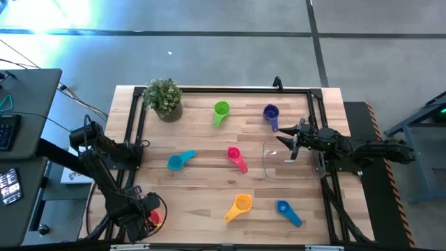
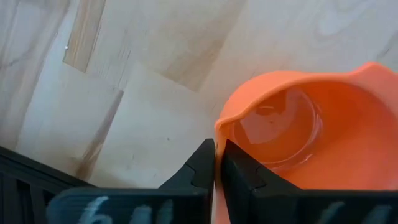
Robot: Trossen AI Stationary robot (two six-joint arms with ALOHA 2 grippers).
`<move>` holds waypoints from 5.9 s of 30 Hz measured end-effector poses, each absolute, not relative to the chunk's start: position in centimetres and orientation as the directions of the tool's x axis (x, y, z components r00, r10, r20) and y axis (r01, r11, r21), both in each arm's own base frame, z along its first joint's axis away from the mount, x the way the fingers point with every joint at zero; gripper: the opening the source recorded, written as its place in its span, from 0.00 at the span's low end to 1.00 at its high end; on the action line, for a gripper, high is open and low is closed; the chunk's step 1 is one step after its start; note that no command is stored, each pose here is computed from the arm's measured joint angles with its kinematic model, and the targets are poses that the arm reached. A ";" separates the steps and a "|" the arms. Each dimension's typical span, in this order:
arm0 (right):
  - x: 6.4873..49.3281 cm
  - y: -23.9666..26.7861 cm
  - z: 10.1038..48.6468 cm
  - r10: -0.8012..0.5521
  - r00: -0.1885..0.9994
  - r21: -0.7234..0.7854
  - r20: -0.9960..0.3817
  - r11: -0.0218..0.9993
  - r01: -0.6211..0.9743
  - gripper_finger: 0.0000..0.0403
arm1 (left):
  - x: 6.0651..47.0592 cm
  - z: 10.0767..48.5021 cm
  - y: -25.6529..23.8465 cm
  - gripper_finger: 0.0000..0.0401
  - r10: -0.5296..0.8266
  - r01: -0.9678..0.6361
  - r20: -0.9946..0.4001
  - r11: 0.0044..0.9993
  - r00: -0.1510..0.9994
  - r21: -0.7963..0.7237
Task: Nest measuring cups in basket
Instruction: Move the orange measuring cup to the center of the table, then stack the green measuring cup on top of the orange measuring cup
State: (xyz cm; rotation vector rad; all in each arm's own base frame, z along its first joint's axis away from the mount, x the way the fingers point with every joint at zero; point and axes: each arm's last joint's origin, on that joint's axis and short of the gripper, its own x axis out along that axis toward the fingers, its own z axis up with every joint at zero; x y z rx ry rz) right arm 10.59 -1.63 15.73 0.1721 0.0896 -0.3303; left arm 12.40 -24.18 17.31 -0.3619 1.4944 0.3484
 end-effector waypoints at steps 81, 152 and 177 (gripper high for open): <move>10.6 -1.6 15.7 -0.314 0.942 0.153 -0.115 0.932 0.330 0.43 | 28.1 17.9 -9.4 0.02 -0.057 -0.374 -0.958 0.912 0.282 -0.165; 10.6 -1.6 15.7 -0.314 0.942 0.153 -0.116 0.932 0.330 0.43 | 35.1 29.4 7.7 0.33 0.203 -0.569 -0.739 0.772 0.642 -0.283; 10.6 -1.6 15.7 -0.315 0.942 0.153 -0.116 0.932 0.330 0.43 | 33.3 26.1 19.2 0.33 0.398 -0.725 -0.758 0.675 0.517 -0.140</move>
